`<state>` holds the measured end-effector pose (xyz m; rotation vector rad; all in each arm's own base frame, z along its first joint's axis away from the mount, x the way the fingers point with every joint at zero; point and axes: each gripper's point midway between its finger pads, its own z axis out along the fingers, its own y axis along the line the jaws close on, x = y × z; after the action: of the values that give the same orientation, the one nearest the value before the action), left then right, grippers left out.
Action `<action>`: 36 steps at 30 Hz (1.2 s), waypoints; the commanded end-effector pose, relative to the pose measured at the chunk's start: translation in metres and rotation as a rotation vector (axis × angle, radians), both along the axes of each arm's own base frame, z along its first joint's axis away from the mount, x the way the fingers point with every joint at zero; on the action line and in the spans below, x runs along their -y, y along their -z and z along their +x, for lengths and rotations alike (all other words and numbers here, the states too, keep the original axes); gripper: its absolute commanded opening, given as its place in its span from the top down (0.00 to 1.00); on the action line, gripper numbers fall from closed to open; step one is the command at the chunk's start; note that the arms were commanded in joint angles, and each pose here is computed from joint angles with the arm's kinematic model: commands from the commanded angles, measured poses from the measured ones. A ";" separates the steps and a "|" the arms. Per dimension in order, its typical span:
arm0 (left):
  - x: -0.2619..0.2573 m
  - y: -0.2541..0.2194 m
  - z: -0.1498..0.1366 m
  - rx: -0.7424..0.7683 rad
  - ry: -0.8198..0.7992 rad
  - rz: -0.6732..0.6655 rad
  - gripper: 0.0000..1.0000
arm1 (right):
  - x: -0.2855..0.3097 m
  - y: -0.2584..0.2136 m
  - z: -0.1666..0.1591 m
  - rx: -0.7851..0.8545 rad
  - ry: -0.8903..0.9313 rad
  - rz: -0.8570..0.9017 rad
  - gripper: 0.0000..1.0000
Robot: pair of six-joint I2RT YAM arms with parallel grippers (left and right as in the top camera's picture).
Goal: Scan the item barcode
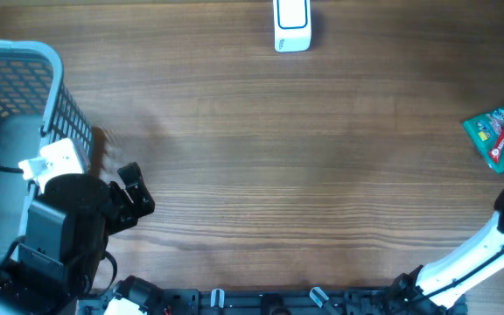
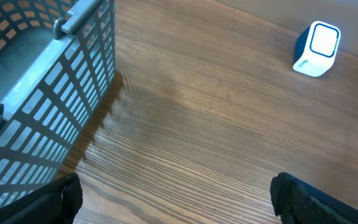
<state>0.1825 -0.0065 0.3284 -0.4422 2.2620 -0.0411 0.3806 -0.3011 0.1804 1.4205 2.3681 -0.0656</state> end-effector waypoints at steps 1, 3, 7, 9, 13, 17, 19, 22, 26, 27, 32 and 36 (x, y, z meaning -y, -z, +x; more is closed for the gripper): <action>-0.001 -0.001 0.000 0.008 -0.008 0.000 0.00 | -0.075 -0.088 0.025 0.247 -0.227 0.037 0.00; -0.001 -0.001 0.000 0.008 -0.008 0.000 0.00 | -0.113 -0.125 0.024 0.302 -0.322 -0.013 0.00; -0.001 -0.001 0.000 0.008 -0.008 0.000 0.00 | -0.196 -0.210 0.002 0.478 -0.492 -0.110 0.00; -0.001 -0.001 0.000 0.008 -0.008 0.000 0.00 | -0.226 -0.241 -0.020 0.552 -0.540 -0.136 0.00; -0.001 -0.001 0.000 0.008 -0.008 0.000 0.00 | -0.264 -0.291 -0.072 0.691 -0.611 -0.198 0.00; -0.001 -0.001 0.000 0.008 -0.008 0.000 0.00 | -0.274 -0.321 -0.113 0.788 -0.613 -0.259 0.00; -0.001 -0.001 0.000 0.008 -0.008 0.000 0.00 | -0.277 -0.328 -0.126 0.810 -0.613 -0.272 0.00; -0.001 -0.001 0.000 0.008 -0.008 0.000 0.00 | -0.284 -0.323 -0.146 0.794 -0.619 -0.256 0.00; -0.001 -0.001 0.000 0.008 -0.008 0.000 0.00 | -0.284 -0.303 -0.159 0.711 -0.605 -0.225 0.00; -0.001 -0.001 0.000 0.008 -0.008 0.000 0.00 | -0.282 -0.300 -0.162 0.697 -0.596 -0.229 0.00; -0.001 -0.001 0.000 0.008 -0.008 0.000 0.00 | -0.283 -0.302 -0.175 0.754 -0.592 -0.309 0.00; -0.001 -0.001 0.000 0.008 -0.008 0.000 0.00 | -0.286 -0.298 -0.190 0.894 -0.585 -0.385 0.00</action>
<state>0.1825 -0.0065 0.3284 -0.4422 2.2620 -0.0411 0.2071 -0.0128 0.4864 0.3985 1.8373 0.2517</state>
